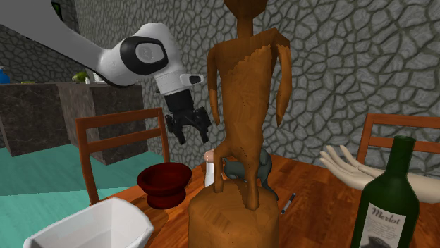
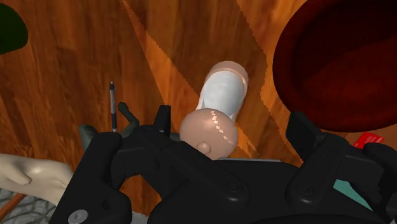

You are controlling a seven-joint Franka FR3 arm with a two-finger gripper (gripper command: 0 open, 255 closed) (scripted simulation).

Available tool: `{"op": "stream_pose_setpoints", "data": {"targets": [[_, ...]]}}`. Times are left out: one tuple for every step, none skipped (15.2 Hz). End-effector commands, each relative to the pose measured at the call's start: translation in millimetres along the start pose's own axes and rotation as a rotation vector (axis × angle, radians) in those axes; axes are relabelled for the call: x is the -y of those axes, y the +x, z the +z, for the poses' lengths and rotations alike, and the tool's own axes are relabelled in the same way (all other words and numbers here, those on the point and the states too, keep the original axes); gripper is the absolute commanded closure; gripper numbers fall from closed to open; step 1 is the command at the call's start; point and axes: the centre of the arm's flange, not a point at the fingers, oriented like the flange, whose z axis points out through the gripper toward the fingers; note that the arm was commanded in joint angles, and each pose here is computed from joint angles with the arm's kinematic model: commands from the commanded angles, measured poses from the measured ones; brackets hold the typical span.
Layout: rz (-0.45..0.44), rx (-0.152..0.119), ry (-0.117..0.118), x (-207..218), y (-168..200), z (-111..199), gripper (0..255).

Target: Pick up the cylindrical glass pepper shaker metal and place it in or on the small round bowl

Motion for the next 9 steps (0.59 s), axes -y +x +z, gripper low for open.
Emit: {"op": "stream_pose_setpoints", "data": {"targets": [[-0.008, 0.003, -0.009, 0, 17, 24, 0], [-0.012, 0.005, -0.013, -1, 26, 34, 0], [-0.015, 0.007, -0.017, -3, 35, 44, 0], [-0.018, 0.008, -0.021, -4, 41, 52, 0], [-0.018, 0.008, -0.021, -4, 41, 57, 0], [-0.018, 0.008, -0.021, -4, 41, 63, 0], [-0.018, 0.008, -0.021, -4, 41, 68, 0], [-0.018, 0.008, -0.021, -4, 41, 73, 0], [-0.018, 0.008, -0.021, -4, 41, 78, 0]]}}
